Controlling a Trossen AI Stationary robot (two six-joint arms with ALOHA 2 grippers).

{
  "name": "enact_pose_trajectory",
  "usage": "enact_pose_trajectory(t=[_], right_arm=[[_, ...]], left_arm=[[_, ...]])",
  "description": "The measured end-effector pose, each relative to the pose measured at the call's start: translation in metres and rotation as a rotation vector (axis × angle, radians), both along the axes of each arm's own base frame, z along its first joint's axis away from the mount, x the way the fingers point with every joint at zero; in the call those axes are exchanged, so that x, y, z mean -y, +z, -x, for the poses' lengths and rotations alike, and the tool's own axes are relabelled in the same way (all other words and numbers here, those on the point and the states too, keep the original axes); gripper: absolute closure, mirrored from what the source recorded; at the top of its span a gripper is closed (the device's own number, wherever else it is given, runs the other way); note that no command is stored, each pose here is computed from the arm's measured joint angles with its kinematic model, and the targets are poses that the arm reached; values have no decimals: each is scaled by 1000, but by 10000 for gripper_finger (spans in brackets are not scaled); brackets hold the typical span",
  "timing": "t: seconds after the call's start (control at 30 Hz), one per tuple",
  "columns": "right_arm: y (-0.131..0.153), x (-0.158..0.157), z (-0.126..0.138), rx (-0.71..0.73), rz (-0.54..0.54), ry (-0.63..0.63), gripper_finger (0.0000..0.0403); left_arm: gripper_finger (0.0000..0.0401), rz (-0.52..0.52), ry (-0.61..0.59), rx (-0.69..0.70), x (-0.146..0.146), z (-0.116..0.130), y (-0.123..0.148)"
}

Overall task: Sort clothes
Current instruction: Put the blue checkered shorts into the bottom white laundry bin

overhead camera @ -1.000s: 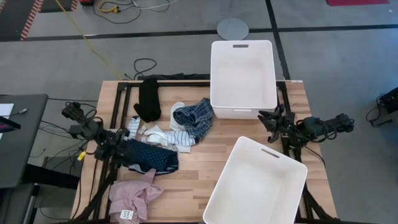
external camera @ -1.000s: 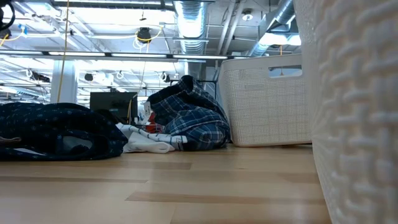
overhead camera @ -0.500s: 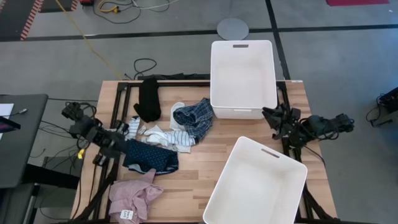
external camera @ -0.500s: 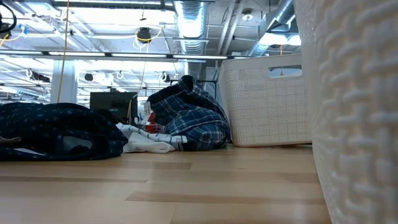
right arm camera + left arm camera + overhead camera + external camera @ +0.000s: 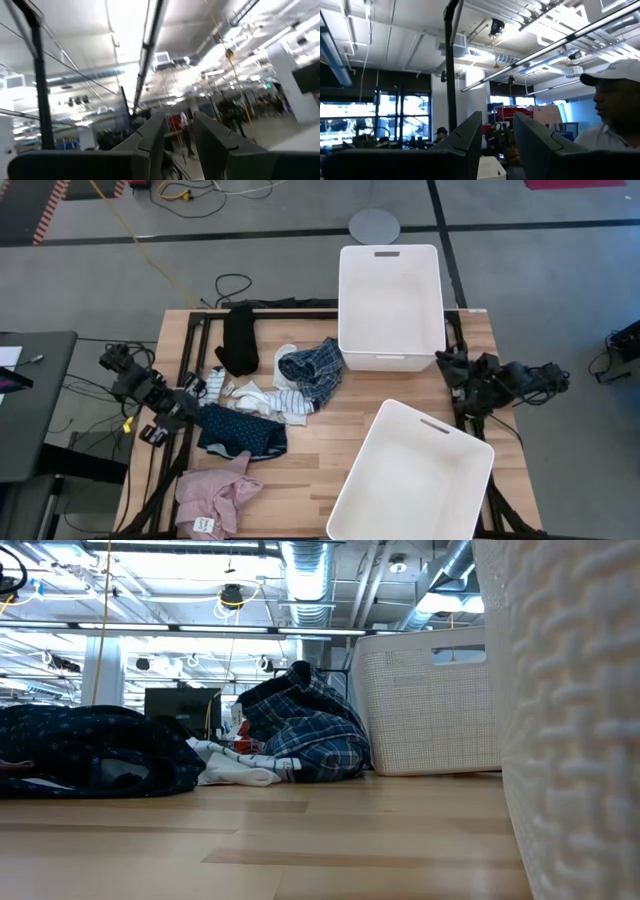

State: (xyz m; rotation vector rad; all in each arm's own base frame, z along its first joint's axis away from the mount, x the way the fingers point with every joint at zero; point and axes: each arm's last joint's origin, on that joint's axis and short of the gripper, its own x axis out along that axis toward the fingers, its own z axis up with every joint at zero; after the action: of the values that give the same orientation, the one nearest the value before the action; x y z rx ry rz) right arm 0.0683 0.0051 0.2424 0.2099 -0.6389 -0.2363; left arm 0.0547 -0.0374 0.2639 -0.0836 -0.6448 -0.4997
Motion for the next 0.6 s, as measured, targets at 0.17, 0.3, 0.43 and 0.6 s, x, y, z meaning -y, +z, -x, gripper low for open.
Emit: enact_pose_trajectory(t=[0.17, 0.3, 0.43, 0.6], right_arm=[[8, 0, 3, 21, 46, -10, 280], [24, 0, 6, 33, 84, -18, 280], [44, -1, 4, 19, 127, -19, 274], [69, -6, -13, -77, 189, -37, 237]], left_arm=[[296, -26, 36, 38, -1, 1, 1], [296, -45, 53, 50, -1, 1, 1], [296, -66, 69, 61, -1, 1, 1], [296, -91, 93, 74, -1, 1, 1]])
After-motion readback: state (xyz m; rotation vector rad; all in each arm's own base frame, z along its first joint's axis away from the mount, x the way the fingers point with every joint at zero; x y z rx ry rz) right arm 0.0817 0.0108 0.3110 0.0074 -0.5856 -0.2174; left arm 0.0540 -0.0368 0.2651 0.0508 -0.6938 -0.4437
